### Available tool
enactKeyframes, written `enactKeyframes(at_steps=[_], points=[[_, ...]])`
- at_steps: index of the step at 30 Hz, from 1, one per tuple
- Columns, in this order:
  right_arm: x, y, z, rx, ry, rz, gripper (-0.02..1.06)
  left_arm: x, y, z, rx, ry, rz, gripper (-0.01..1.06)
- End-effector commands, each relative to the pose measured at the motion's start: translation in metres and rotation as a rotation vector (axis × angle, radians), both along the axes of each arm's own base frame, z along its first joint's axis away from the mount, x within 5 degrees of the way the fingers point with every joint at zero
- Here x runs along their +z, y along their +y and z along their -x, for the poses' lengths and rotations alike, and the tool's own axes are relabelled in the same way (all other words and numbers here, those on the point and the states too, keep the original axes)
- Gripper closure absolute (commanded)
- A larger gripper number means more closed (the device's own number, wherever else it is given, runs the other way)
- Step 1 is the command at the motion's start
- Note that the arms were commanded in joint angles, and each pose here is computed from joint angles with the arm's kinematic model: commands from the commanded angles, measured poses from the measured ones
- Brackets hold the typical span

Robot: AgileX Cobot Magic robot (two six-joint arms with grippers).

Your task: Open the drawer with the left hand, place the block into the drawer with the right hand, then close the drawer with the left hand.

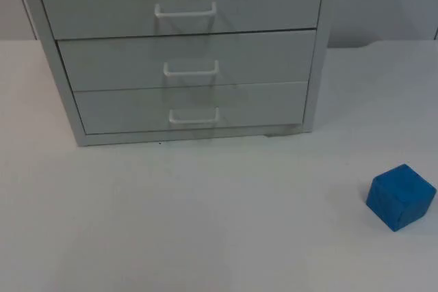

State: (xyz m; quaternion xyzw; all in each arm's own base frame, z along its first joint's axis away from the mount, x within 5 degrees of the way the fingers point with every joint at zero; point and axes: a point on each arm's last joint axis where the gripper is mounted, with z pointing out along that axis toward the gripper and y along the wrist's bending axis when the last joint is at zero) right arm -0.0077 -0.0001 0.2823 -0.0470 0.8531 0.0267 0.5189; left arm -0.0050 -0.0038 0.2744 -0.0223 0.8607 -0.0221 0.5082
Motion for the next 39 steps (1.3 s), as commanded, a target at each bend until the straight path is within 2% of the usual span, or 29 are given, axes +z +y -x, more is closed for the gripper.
enactKeyframes(at_steps=[1,6,12,15,23,27,33,39], points=[[0.006,0.001,-0.001,0.007,-0.004,-0.002,-0.01,0.001,-0.001,0.000,-0.008,-0.017,0.014,0.00],[0.028,0.002,-0.015,0.007,0.028,0.001,-0.01,0.008,-0.001,-0.005,-0.013,-0.006,0.023,0.00],[0.041,0.004,-0.048,0.000,0.096,0.020,-0.01,0.015,-0.001,-0.029,-0.010,0.105,0.027,0.00],[0.039,0.007,-0.073,0.000,0.162,0.026,-0.01,0.013,0.000,-0.050,-0.008,0.204,0.030,0.00],[0.027,0.011,-0.119,0.001,0.281,0.038,-0.01,0.008,0.000,-0.082,-0.003,0.291,0.037,0.00],[0.013,0.014,-0.144,0.001,0.375,0.048,-0.01,0.003,0.001,-0.095,0.000,0.340,0.039,0.00],[0.001,0.016,-0.158,0.005,0.464,0.047,-0.01,0.000,0.001,-0.104,0.001,0.372,0.040,0.00],[0.000,0.017,-0.159,0.005,0.472,0.048,-0.01,-0.003,0.000,-0.109,-0.020,0.397,0.030,0.00]])
